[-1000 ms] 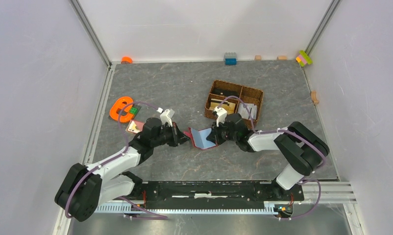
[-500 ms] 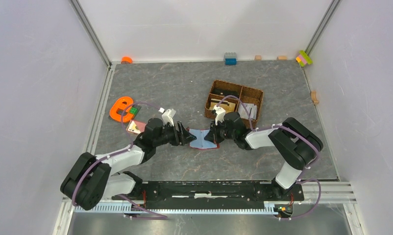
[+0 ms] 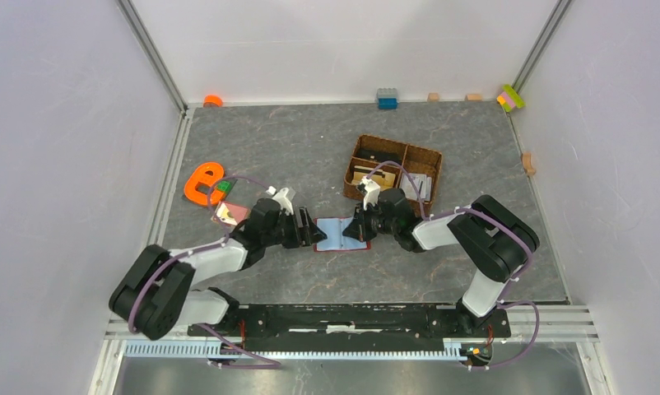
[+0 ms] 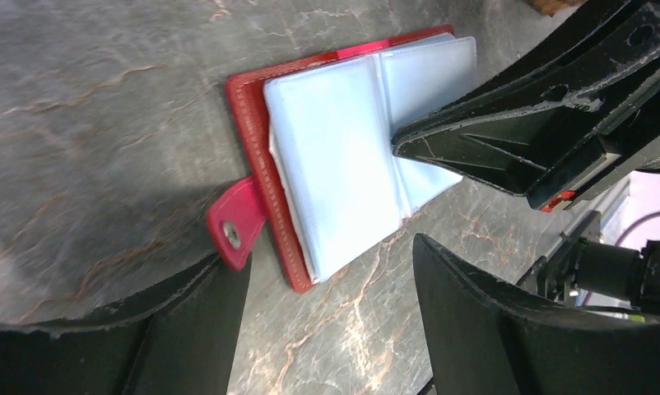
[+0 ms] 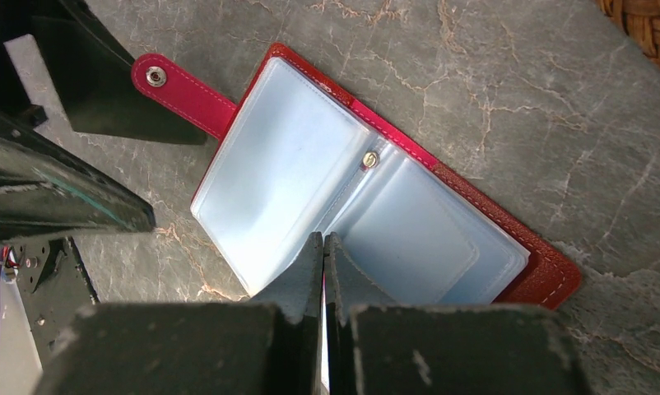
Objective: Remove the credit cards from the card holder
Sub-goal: Pick up the card holder from the center of the board.
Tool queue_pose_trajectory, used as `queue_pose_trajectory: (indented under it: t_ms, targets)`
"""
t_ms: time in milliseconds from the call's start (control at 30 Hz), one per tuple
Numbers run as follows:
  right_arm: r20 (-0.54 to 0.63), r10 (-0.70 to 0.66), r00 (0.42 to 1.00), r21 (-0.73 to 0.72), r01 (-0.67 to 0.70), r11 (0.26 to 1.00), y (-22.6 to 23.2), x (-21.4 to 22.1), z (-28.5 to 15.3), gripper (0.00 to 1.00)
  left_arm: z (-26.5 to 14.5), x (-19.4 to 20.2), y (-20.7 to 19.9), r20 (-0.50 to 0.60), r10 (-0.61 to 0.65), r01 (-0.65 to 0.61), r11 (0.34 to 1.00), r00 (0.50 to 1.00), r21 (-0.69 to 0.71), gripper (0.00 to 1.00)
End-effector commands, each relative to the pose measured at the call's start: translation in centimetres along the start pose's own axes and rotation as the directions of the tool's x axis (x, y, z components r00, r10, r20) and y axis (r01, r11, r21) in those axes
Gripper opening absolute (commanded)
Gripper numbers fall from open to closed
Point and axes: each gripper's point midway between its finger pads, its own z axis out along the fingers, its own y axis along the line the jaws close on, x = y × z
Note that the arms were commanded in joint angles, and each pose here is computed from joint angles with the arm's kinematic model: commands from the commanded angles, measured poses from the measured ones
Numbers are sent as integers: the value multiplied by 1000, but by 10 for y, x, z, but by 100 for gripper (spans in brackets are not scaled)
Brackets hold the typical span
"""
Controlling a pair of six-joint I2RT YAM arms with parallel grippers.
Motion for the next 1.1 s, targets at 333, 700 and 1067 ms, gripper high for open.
queue_pose_trajectory:
  t_ms: [333, 700, 1067]
  targets:
    - [-35, 10, 999, 29, -9, 1000, -6, 14, -5, 0, -7, -16, 22, 19, 62, -57, 979, 998, -196, 76]
    - [-34, 15, 999, 13, -15, 1000, -3, 14, -5, 0, 20, -2, 0, -79, 24, -25, 1000, 997, -14, 65]
    - [-37, 24, 999, 17, -24, 1000, -5, 16, -5, 0, 5, -18, -37, 32, 24, -30, 979, 999, 199, 59]
